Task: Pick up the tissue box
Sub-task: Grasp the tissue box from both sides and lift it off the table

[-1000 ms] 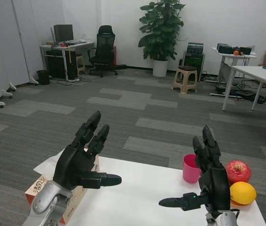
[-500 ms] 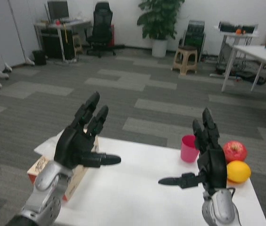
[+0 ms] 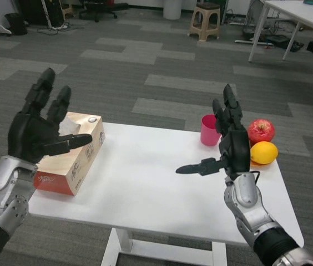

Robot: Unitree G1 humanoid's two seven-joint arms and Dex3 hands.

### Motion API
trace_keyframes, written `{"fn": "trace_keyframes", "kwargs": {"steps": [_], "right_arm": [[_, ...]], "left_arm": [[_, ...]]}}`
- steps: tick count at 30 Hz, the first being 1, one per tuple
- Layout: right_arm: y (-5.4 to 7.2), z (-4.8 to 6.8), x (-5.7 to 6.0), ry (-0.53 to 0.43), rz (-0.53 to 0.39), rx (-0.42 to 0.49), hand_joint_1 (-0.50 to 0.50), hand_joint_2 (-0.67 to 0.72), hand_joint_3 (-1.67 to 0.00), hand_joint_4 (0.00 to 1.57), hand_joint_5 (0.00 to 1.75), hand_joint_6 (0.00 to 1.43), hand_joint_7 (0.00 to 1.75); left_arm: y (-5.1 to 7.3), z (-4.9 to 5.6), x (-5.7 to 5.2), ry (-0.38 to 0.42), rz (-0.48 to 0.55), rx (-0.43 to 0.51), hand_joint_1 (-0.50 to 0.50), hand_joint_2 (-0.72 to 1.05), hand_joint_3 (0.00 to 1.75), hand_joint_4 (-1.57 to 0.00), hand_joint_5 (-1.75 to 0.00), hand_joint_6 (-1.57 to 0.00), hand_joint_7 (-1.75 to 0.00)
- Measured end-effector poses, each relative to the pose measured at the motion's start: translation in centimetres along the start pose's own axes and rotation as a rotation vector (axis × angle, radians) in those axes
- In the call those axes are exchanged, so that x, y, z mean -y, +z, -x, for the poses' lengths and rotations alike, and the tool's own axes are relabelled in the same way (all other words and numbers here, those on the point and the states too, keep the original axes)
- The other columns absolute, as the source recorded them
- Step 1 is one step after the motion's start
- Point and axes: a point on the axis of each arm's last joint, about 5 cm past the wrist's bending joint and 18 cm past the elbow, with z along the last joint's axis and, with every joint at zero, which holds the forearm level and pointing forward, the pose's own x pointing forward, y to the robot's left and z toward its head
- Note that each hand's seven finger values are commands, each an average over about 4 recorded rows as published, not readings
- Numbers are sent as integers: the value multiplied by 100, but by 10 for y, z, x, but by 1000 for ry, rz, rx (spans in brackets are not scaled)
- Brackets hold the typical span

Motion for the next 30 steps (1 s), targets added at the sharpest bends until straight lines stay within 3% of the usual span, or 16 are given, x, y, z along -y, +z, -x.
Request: {"fn": "trace_keyframes", "kwargs": {"steps": [9, 17, 25, 30], "right_arm": [[-4, -2, -3, 14, 9, -22, -46, 15, -16, 23, 0, 0, 0], [-9, -3, -6, 17, 16, -43, -46, 17, -16, 23, 0, 0, 0], [-12, -2, -9, 30, 22, -63, -46, 15, -16, 23, 0, 0, 0], [-13, -2, -9, 35, 29, -71, -46, 19, -16, 23, 0, 0, 0]], "left_arm": [[20, 15, -33, 74, -27, -41, 50, 96, 0, 0, 0, 0, 0], [30, 37, -68, 236, -38, -99, 50, 105, 0, 0, 0, 0, 0], [38, 59, -99, 367, -100, -224, 50, 105, 0, 0, 0, 0, 0], [41, 72, -110, 415, -131, -313, 50, 105, 4, 0, 0, 0, 0]]}}
